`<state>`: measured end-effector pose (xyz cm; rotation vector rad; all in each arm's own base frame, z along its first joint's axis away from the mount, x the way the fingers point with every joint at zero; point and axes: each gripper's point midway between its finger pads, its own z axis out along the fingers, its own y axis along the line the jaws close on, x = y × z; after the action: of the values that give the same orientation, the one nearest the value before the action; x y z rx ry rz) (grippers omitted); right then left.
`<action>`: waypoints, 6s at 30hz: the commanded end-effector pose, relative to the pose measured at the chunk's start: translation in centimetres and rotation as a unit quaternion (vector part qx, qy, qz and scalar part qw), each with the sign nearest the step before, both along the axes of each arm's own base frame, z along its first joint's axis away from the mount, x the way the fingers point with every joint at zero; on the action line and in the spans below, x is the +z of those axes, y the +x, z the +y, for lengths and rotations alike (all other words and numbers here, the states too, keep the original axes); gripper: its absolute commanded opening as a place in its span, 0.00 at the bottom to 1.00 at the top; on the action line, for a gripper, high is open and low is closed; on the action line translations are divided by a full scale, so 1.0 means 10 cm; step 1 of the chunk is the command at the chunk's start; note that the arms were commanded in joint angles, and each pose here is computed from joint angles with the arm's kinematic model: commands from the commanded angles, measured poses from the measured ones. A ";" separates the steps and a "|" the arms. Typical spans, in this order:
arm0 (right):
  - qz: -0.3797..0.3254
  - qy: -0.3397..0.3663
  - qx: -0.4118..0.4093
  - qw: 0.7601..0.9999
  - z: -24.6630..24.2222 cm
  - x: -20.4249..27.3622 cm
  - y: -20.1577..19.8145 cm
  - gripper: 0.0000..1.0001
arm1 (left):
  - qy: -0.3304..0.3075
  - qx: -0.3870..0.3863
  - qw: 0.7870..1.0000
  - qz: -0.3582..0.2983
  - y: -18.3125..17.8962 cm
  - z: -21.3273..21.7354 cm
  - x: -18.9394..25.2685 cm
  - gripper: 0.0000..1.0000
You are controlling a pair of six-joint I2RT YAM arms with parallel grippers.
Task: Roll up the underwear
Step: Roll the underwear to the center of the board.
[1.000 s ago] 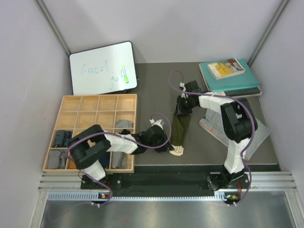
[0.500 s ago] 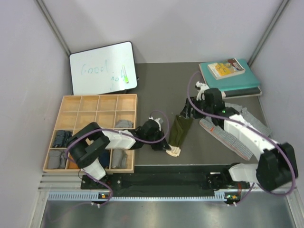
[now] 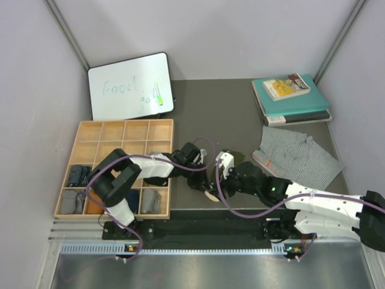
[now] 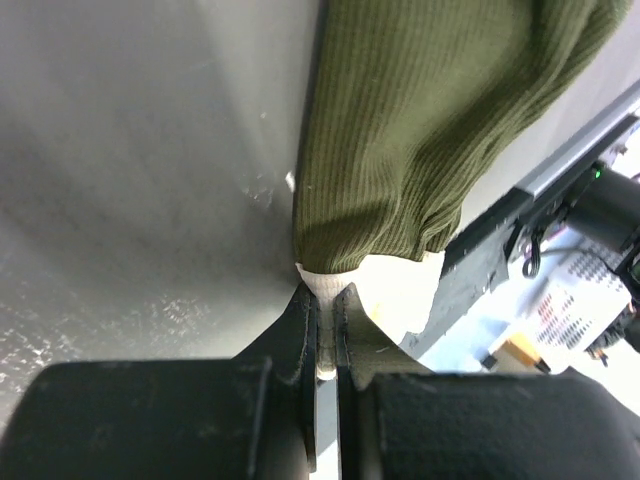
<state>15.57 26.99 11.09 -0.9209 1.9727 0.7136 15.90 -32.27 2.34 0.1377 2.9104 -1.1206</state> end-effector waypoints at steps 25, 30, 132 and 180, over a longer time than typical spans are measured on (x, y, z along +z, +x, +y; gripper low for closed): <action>-0.046 -0.132 0.113 0.984 0.50 -0.66 -0.36 0.65 | 0.019 -0.028 0.994 0.108 -0.18 0.31 -0.05 0.00; -0.038 -0.187 0.085 0.978 0.37 -0.86 -0.28 0.49 | 0.014 -0.024 0.994 0.110 -0.17 0.33 -0.03 0.00; 0.420 -0.005 -0.164 0.893 -0.62 -1.15 0.01 0.44 | -0.112 0.035 0.988 -0.095 0.36 -0.16 -0.03 0.00; 0.491 0.003 -0.198 0.848 -0.60 -1.23 0.22 0.09 | -0.171 0.005 0.975 -0.145 0.30 -0.19 0.09 0.00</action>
<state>16.79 22.84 1.49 -0.0107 2.8854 1.3345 18.40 -33.72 2.87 0.2494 2.4448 -1.4548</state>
